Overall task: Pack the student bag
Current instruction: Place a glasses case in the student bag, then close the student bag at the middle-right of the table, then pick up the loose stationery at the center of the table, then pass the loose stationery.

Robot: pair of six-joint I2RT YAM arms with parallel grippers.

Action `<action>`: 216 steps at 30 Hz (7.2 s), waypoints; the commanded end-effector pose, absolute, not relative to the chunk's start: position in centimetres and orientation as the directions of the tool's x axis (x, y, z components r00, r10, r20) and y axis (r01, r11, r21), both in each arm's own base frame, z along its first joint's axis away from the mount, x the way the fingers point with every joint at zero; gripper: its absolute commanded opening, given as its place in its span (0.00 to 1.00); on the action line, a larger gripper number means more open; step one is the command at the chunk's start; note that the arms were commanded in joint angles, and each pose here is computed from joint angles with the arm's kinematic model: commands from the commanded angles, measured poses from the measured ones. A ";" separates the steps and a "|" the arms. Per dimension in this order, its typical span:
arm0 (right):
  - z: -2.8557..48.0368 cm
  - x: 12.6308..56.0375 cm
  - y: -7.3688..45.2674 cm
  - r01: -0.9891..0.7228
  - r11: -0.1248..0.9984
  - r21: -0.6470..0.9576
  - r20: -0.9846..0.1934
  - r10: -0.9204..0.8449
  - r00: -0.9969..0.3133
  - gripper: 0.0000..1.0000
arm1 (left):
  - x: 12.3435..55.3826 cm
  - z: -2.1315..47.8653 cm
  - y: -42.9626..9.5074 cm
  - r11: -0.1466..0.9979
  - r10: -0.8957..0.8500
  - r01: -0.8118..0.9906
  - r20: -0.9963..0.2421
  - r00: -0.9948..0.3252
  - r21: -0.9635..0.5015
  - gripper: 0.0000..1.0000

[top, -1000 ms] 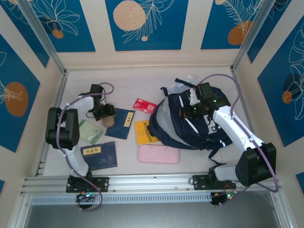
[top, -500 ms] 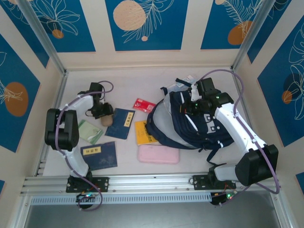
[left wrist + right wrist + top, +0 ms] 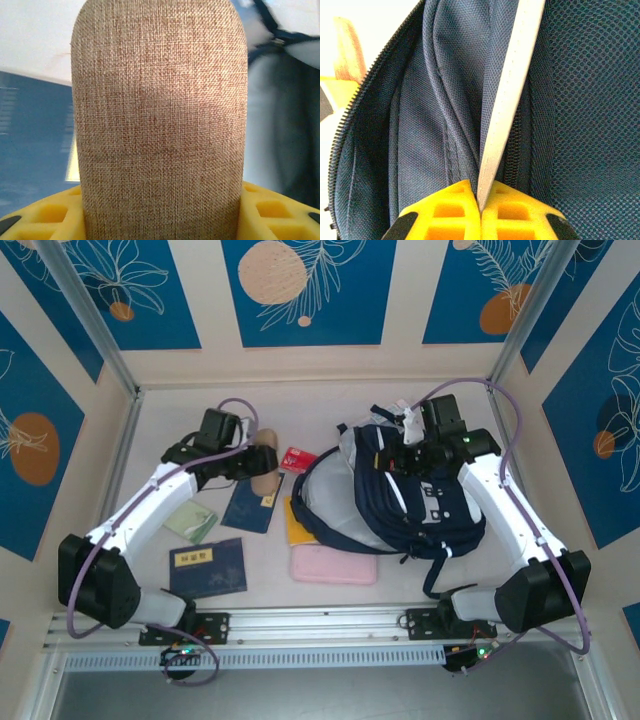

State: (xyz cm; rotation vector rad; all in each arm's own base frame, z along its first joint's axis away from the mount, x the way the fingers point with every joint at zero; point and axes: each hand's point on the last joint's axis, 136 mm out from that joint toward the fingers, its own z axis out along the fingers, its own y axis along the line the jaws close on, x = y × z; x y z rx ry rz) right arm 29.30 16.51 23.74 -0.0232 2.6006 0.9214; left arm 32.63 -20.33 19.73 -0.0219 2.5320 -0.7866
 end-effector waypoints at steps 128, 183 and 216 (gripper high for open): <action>1.2 39.8 24.6 0.395 0.732 0.555 0.078 0.427 -0.901 0.08 | 27.4 13.9 -23.4 0.851 -0.031 0.051 -0.147 -0.989 -0.522 0.90; 24.8 29.0 20.1 0.398 0.411 0.820 0.178 0.477 -0.860 0.00 | 27.9 22.9 -34.6 0.651 0.505 0.751 -0.677 -0.535 -0.108 1.00; 26.5 25.9 21.0 0.403 0.329 0.854 0.202 0.503 -0.840 0.00 | 24.9 24.1 -38.6 0.522 0.539 0.826 -0.668 -0.513 -0.213 0.00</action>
